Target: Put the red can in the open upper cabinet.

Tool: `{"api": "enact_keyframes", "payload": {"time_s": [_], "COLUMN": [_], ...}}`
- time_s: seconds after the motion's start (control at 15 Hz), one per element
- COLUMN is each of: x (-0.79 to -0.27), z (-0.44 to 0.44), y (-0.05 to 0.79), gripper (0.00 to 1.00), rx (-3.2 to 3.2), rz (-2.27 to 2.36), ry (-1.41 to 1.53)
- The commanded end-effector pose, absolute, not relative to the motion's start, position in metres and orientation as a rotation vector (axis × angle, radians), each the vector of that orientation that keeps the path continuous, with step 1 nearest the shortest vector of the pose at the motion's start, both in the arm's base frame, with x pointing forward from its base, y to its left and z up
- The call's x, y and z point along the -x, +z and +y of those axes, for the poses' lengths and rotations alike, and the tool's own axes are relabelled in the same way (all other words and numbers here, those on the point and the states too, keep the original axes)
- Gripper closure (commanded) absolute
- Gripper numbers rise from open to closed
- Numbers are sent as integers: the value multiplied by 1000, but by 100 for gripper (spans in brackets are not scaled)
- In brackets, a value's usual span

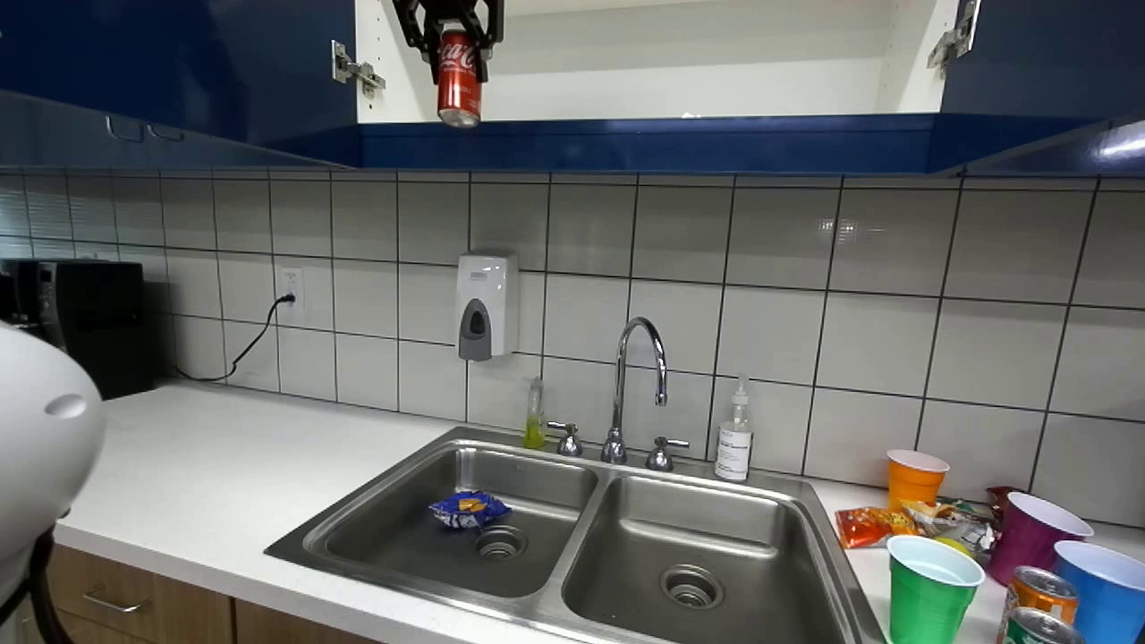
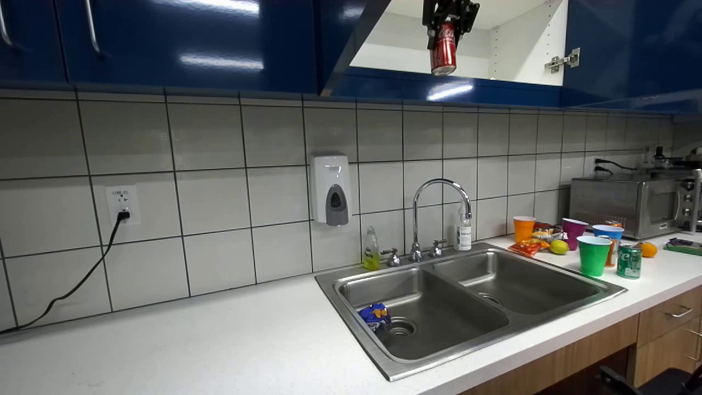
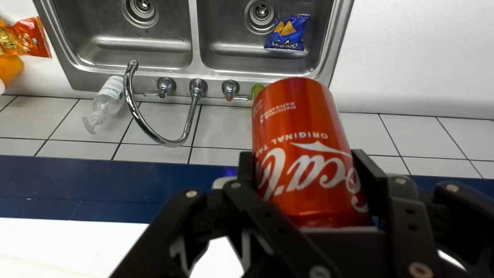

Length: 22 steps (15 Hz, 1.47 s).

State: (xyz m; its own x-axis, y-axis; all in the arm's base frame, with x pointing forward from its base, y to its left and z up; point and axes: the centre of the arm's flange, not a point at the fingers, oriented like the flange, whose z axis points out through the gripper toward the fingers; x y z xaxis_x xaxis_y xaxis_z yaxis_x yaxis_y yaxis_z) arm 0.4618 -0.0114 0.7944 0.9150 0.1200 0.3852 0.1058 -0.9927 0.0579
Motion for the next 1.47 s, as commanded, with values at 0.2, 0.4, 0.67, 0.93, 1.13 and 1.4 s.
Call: {"api": "enact_keyframes", "payload": {"time_s": [0.2, 0.4, 0.67, 0.93, 1.13, 1.4], "x": [-467, -466, -466, -464, -463, -465], "z": [-15, -15, -15, -15, -16, -17], "y": [817, 822, 830, 838, 844, 848], "gripper": [62, 62, 62, 62, 62, 62], "rx": [-2974, -2965, -2953, -2938, -2921, -2867], "rz": [170, 168, 166, 172, 169, 170], "ry": [661, 676, 703, 740, 774, 831]}}
